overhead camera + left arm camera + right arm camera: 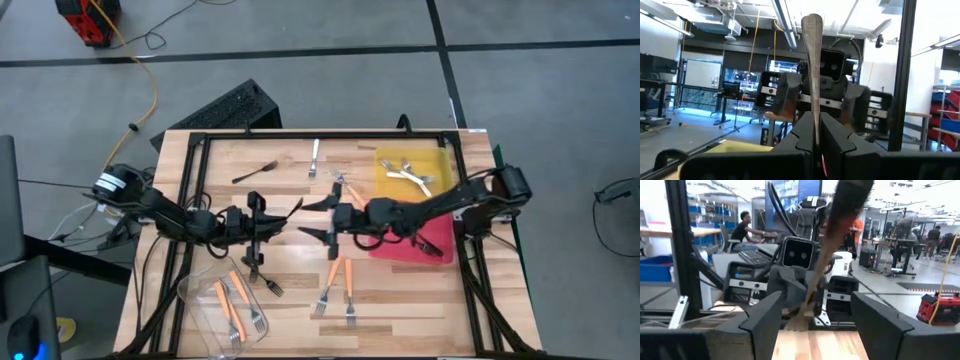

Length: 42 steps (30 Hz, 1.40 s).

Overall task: Sort silverware by color (type)
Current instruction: Put the black fork into the red bin

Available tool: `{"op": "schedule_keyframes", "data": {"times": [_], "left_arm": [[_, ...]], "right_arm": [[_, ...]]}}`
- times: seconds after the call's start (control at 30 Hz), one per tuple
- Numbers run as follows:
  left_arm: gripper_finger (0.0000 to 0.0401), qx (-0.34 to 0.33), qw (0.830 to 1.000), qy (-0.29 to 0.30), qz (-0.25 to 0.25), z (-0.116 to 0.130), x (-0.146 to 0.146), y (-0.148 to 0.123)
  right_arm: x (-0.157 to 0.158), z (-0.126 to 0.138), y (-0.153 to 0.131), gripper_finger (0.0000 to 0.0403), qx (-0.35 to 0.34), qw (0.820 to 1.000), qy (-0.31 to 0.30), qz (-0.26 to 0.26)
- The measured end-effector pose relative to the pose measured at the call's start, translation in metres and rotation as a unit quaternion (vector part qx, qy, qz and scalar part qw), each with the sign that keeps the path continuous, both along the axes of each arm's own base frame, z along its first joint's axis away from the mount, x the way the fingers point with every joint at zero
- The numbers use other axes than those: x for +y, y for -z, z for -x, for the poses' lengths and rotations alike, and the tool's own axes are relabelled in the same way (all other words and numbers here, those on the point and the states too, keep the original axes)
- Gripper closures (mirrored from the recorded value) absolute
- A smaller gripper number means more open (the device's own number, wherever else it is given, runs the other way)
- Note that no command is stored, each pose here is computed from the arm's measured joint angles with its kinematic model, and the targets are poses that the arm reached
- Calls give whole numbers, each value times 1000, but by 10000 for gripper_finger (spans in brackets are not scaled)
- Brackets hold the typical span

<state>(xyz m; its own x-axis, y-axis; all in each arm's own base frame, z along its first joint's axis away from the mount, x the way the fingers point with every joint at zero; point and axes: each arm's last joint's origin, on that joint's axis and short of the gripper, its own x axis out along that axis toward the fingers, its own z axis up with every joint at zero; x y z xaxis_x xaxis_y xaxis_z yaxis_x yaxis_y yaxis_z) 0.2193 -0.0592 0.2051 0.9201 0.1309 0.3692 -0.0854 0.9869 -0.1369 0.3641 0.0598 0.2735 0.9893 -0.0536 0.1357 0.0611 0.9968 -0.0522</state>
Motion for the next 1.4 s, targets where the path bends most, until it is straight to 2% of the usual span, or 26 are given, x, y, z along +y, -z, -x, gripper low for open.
{"op": "schedule_keyframes", "data": {"times": [0.23,0.6,0.77,1.03,1.27,1.4], "left_arm": [[401,2,1000,-2,-6,-1,-1,0],[401,5,1000,-1,-8,-1,-1,1],[401,5,1000,-1,-10,-1,-1,1],[401,7,1000,6,-19,-1,-2,1],[399,10,1000,10,-15,-2,-2,2],[370,18,1000,1,9,-2,-1,4]], "right_arm": [[4,-29,-6,142,15,1000,-25,-4],[1,-37,-11,147,14,999,-30,2],[1,-37,-10,199,17,999,-30,4],[0,-37,-9,361,22,999,-29,0],[1,-37,-9,366,26,999,-31,-7],[1,-37,-8,366,30,999,-28,-4]]}}
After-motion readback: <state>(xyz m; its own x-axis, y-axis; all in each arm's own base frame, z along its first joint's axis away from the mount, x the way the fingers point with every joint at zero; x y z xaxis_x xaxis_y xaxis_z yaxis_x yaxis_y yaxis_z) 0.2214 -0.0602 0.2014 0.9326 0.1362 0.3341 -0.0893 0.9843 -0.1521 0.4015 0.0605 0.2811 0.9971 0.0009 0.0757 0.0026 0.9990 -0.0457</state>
